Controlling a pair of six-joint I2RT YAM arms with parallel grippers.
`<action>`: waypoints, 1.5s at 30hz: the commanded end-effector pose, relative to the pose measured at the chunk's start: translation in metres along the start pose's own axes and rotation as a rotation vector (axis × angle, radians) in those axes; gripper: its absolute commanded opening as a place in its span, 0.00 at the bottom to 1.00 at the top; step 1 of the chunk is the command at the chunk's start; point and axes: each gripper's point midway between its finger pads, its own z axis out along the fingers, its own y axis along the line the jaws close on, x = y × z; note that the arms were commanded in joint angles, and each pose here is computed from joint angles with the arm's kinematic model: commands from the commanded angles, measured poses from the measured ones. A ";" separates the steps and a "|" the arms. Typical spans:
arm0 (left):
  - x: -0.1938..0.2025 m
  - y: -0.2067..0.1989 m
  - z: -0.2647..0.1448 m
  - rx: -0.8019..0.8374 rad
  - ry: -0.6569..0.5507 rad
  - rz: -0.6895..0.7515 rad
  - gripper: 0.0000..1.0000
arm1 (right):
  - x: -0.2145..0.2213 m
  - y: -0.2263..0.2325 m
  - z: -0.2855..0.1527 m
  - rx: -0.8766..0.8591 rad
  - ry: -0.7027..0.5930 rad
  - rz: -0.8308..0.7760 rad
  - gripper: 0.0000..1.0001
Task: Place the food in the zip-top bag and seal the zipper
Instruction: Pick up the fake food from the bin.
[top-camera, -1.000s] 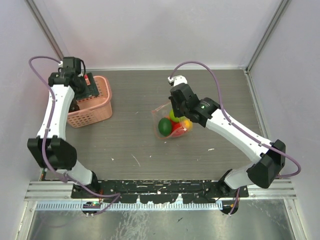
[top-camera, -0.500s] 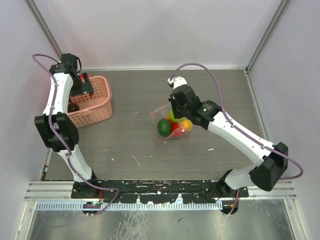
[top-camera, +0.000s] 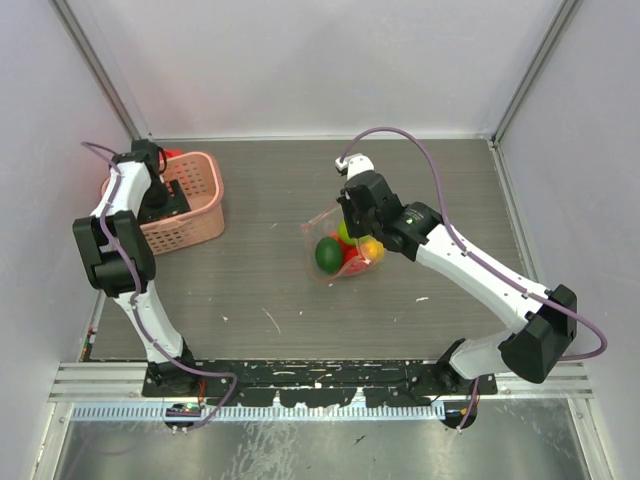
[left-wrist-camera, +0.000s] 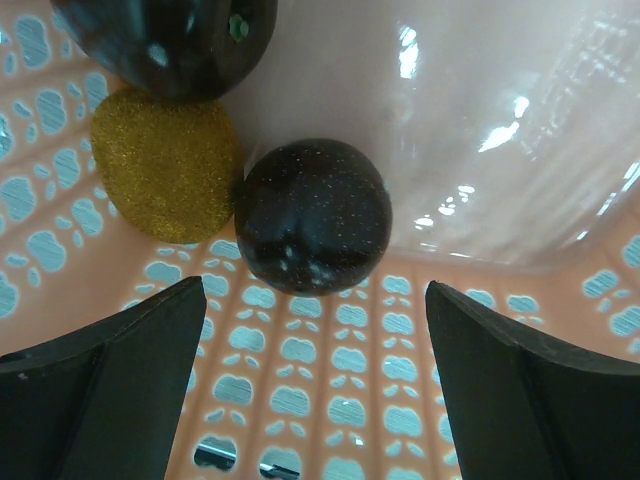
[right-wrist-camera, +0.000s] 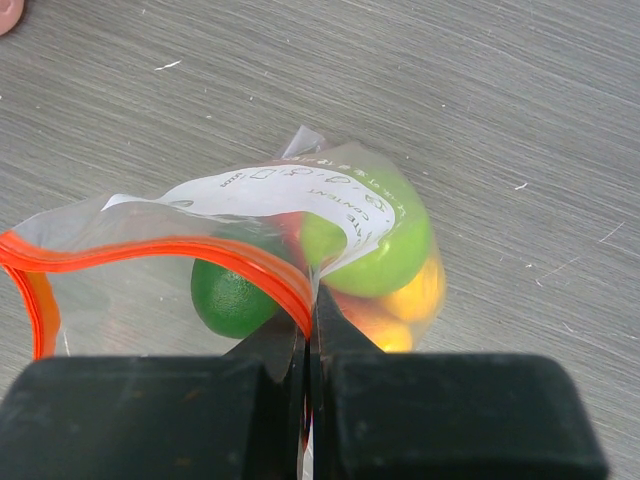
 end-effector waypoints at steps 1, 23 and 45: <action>-0.007 -0.001 0.011 0.042 -0.034 -0.041 0.92 | -0.023 0.000 -0.010 -0.014 -0.086 0.020 0.00; 0.014 -0.012 0.055 0.087 0.054 -0.020 0.71 | -0.018 0.000 -0.009 -0.017 -0.082 0.035 0.00; -0.007 -0.030 -0.038 0.263 -0.129 -0.055 0.42 | -0.022 -0.007 -0.011 0.037 -0.067 0.071 0.00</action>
